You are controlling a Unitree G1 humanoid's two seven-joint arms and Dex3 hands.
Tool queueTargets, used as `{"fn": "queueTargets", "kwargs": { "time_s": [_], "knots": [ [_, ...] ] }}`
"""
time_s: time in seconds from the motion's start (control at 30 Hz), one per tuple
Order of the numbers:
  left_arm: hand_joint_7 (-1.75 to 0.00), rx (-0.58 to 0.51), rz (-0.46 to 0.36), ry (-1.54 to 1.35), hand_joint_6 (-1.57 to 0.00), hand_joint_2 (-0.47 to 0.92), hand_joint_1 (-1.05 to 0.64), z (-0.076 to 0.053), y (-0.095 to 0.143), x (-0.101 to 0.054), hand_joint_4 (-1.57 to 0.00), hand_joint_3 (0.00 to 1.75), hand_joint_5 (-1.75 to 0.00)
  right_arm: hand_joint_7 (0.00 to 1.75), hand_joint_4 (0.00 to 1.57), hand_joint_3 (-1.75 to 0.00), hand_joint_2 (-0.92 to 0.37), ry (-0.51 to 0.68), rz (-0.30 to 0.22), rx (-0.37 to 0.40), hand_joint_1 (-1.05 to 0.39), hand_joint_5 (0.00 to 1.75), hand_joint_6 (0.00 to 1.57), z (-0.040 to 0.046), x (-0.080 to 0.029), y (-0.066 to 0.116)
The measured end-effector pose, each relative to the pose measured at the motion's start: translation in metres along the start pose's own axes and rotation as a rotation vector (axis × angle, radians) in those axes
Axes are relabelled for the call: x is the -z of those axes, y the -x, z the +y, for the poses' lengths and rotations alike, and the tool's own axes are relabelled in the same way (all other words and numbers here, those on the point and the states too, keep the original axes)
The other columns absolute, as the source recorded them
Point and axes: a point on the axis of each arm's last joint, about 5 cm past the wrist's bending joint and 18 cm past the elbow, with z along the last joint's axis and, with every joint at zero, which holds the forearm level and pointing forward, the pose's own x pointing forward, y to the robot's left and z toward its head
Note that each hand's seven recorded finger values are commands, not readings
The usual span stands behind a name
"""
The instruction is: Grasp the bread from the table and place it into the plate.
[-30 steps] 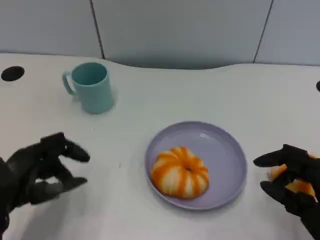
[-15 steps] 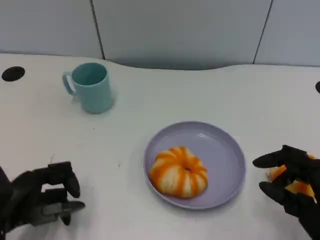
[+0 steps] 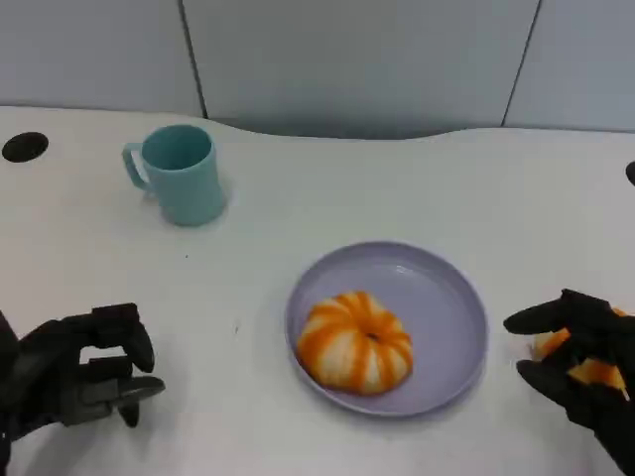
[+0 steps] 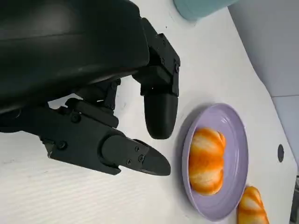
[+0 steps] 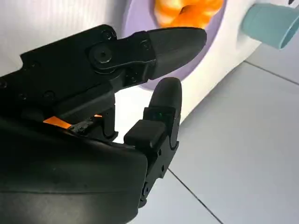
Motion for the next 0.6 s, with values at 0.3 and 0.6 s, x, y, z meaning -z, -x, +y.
{"fn": "queueTargets", "kwargs": {
  "time_s": [0.3,0.6],
  "knots": [
    [-1.75,0.029,0.003,0.017,-0.56,0.86,-0.35,-0.003,-0.014,-0.001,-0.71,0.01,-1.75,0.71,0.73,-0.17,-0.92,0.007,-0.007,0.001,-0.25,1.17,0.75,-0.0058,0.007,-0.01],
    [-1.75,0.053,0.005,0.036,-0.55,0.87,-0.34,-0.002,-0.019,0.001,-0.7,0.02,-1.75,0.7,0.73,-0.17,-0.92,0.007,-0.019,-0.004,-0.26,1.16,0.76,-0.0055,0.012,-0.014]
  ]
}}
